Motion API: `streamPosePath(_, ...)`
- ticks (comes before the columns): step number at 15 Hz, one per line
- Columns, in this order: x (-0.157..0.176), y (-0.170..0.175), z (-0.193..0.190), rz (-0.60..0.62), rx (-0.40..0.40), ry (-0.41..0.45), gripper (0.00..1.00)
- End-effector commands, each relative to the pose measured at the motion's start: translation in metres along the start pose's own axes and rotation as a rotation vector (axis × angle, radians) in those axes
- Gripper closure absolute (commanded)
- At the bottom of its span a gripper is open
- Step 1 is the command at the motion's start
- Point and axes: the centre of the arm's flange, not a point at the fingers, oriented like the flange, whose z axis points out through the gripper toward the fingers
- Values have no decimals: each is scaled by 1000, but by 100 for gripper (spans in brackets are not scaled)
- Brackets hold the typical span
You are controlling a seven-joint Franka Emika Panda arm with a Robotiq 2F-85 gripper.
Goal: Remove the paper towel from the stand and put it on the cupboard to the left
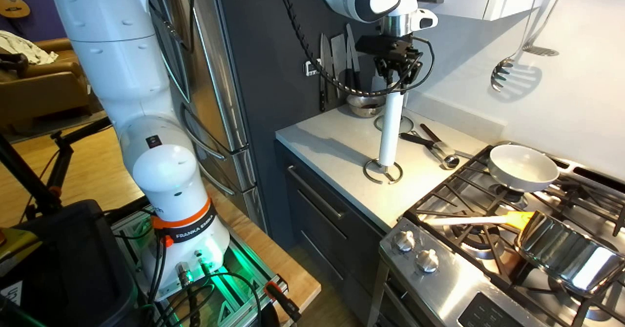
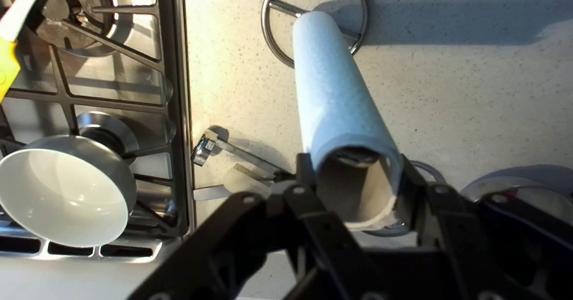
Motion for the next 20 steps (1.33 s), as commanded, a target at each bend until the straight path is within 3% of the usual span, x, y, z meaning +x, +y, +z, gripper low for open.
streamPosePath(1, -2, 0, -24, 16, -7, -4, 80)
streamPosePath(8, -7, -9, -99, 29, -59, 22, 80)
streamPosePath(20, -36, -46, -245, 4, -219, 133, 80)
